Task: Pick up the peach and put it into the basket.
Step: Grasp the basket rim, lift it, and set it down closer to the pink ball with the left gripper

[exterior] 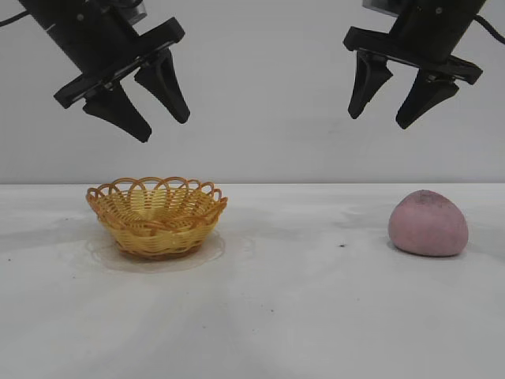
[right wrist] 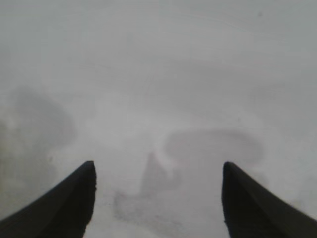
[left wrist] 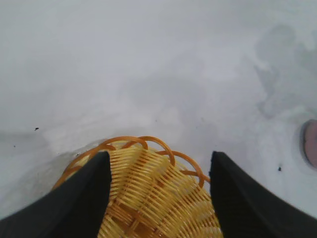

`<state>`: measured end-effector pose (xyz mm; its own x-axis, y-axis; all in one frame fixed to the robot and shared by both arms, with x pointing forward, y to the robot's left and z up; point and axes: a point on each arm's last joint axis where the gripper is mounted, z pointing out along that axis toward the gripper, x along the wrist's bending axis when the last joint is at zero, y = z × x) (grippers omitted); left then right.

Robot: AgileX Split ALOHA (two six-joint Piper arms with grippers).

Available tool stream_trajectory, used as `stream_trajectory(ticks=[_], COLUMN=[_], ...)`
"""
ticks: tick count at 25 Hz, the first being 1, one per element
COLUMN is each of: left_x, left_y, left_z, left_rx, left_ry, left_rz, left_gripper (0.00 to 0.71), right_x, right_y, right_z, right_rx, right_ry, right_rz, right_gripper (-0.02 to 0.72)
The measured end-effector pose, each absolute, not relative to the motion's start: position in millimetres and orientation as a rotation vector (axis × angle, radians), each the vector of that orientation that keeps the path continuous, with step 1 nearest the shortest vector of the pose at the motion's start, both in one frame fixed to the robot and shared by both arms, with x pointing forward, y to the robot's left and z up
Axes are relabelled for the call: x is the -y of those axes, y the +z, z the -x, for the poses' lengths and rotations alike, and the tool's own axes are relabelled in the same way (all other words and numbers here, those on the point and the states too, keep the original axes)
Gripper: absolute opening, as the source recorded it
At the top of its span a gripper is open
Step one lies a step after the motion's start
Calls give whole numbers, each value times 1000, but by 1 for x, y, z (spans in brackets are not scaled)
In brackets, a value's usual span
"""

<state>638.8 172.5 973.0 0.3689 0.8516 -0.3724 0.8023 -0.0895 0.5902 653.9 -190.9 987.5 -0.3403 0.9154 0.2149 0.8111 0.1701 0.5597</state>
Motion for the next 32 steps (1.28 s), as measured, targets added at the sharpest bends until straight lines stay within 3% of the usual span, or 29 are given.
stream_trajectory(ticks=[12, 24, 32], left_x=[-171, -178, -168], left_y=[973, 1007, 988], left_z=[-637, -647, -671], left_rx=[-1421, -1076, -978], left_ry=[56, 143, 36], left_rz=[-1913, -2420, -2655], left_gripper=[391, 391, 391], right_x=[191, 191, 190], right_y=[987, 987, 986], right_z=[-653, -653, -652], right_rx=[-2274, -2282, -2297], right_ry=[902, 899, 892], right_rz=[-1695, -1695, -1700], right_gripper=[458, 458, 458])
